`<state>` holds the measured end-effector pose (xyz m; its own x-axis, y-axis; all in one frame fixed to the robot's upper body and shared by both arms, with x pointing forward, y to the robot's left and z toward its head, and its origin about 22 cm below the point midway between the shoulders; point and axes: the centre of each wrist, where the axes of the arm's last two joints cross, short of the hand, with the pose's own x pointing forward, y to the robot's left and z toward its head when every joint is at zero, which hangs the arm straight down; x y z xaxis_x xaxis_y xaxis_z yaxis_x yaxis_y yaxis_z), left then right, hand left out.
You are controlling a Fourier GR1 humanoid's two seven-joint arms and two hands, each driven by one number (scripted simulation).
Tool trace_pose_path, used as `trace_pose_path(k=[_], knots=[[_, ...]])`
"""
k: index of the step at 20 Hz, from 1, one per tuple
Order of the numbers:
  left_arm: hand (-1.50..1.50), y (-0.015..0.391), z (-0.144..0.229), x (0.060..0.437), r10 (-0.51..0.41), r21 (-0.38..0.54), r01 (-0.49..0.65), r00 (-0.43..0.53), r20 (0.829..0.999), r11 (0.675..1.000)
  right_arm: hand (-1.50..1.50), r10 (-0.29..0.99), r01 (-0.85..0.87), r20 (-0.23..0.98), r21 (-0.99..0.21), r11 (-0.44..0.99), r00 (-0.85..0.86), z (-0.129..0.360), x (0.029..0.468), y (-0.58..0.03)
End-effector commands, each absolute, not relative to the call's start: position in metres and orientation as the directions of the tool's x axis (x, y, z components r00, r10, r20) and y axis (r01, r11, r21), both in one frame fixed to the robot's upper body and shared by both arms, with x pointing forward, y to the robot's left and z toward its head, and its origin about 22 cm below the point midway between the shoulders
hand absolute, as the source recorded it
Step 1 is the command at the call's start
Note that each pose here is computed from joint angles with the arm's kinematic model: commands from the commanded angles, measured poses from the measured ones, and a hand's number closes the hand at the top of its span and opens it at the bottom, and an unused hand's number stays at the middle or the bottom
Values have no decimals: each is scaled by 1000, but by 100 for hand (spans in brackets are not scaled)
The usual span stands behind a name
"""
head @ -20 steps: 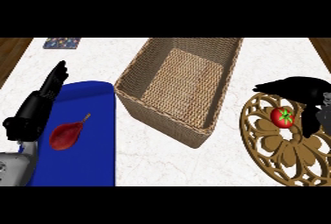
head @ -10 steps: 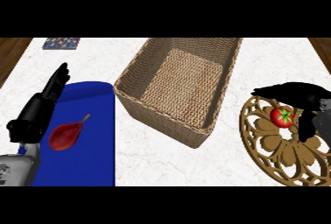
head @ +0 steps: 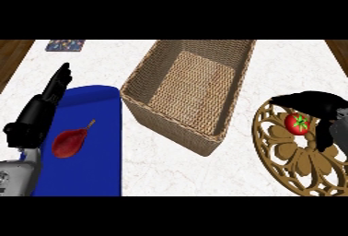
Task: Pick the tomato from the placemat and place it in the basket
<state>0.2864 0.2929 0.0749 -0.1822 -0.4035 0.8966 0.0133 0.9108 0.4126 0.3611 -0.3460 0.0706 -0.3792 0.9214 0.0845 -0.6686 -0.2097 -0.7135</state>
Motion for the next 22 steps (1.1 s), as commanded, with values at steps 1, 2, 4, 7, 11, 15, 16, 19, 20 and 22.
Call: trace_pose_path(k=[1,2,4,7,11,15,16,19,20,22], knots=[[0,295,92,301,-402,412,10,-193,895,911,-150,927,-684,76,-698,-214,-367,66,371,-352],[0,299,58,283,-406,413,9,-172,898,911,-150,923,-678,99,-708,-197,-372,79,374,-336],[0,281,53,282,-405,415,15,-185,895,910,-150,919,-672,83,-707,-219,-386,55,351,-364],[0,299,70,277,-402,410,9,-178,898,912,-150,926,-689,88,-695,-207,-367,45,357,-367],[0,282,61,282,-403,411,3,-194,894,911,150,928,-712,148,-685,-154,-343,22,364,-336],[0,290,79,297,-404,413,12,-187,896,911,150,902,-657,99,-719,-228,-421,32,361,-333],[0,302,74,290,-390,400,22,-181,903,916,150,892,-653,118,-724,-223,-435,25,362,-338],[0,289,62,283,-392,403,24,-179,902,915,150,890,-621,106,-752,-220,-443,19,361,-340],[0,283,61,283,-400,408,11,-180,899,913,150,882,-611,103,-757,-230,-459,16,356,-333],[0,291,67,287,-408,418,21,-176,896,908,150,941,-588,70,-795,-148,-332,17,360,-338]])
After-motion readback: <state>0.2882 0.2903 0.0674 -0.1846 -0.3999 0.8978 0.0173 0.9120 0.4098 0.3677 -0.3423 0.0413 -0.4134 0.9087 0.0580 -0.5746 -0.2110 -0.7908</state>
